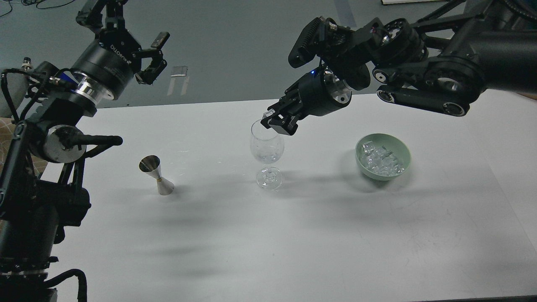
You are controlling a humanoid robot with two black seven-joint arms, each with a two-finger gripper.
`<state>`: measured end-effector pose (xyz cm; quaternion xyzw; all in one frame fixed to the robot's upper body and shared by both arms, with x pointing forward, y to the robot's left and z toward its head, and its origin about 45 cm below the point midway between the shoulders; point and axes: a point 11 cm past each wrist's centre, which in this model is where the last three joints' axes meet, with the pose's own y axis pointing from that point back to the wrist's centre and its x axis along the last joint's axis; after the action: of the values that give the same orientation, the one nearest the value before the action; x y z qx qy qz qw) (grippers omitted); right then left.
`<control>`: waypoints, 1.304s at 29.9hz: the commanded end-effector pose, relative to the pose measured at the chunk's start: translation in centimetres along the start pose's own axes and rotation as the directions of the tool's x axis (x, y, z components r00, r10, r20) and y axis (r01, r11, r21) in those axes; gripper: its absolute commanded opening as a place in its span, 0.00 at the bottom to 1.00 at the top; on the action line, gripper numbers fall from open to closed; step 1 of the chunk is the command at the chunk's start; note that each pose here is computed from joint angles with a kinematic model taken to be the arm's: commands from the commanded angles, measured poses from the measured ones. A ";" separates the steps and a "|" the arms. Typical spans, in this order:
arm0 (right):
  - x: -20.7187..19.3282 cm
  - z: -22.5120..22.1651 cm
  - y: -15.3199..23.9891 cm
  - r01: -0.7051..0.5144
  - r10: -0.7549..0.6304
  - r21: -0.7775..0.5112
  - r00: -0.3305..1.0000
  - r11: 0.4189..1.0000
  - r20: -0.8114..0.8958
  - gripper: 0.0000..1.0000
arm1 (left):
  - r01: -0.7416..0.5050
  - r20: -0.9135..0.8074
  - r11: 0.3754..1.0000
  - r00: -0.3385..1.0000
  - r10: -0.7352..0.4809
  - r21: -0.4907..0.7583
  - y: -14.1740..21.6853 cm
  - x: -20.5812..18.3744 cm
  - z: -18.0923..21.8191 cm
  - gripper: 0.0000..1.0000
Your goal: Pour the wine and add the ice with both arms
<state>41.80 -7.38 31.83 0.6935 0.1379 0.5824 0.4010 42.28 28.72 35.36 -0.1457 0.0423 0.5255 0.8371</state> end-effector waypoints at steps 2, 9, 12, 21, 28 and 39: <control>-0.1 0.1 -0.3 0.003 -0.003 -0.004 1.000 1.000 0.000 0.17 | -0.004 0.000 1.000 1.000 0.004 0.001 0.1 0.1 0.0 0.98; 0.2 -0.2 -0.8 0.003 -0.003 0.001 1.000 1.000 -0.008 0.26 | -0.006 0.004 1.000 1.000 0.006 0.000 0.2 0.3 0.1 0.98; 0.4 -0.3 -0.9 -0.002 0.002 0.002 1.000 1.000 -0.006 0.35 | -0.006 0.004 1.000 1.000 0.006 0.000 0.2 0.3 0.1 0.98; 0.6 -0.4 -0.9 -0.011 0.011 0.009 1.000 1.000 0.012 0.39 | -0.008 0.004 1.000 1.000 0.008 -0.001 0.2 0.3 0.2 0.98; 0.6 -0.2 -0.8 -0.017 0.017 0.005 1.000 1.000 0.013 0.40 | -0.009 0.005 1.000 1.000 0.009 0.000 0.2 0.4 0.2 0.98; 6.7 4.4 3.8 -0.353 0.373 -0.128 0.902 0.927 0.218 0.95 | -0.013 0.004 1.000 1.000 0.013 0.000 0.3 0.6 0.3 0.98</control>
<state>45.00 -6.79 36.44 0.7312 0.0142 0.5772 0.3633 42.23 29.37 35.50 -0.1444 0.0398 0.5306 0.8343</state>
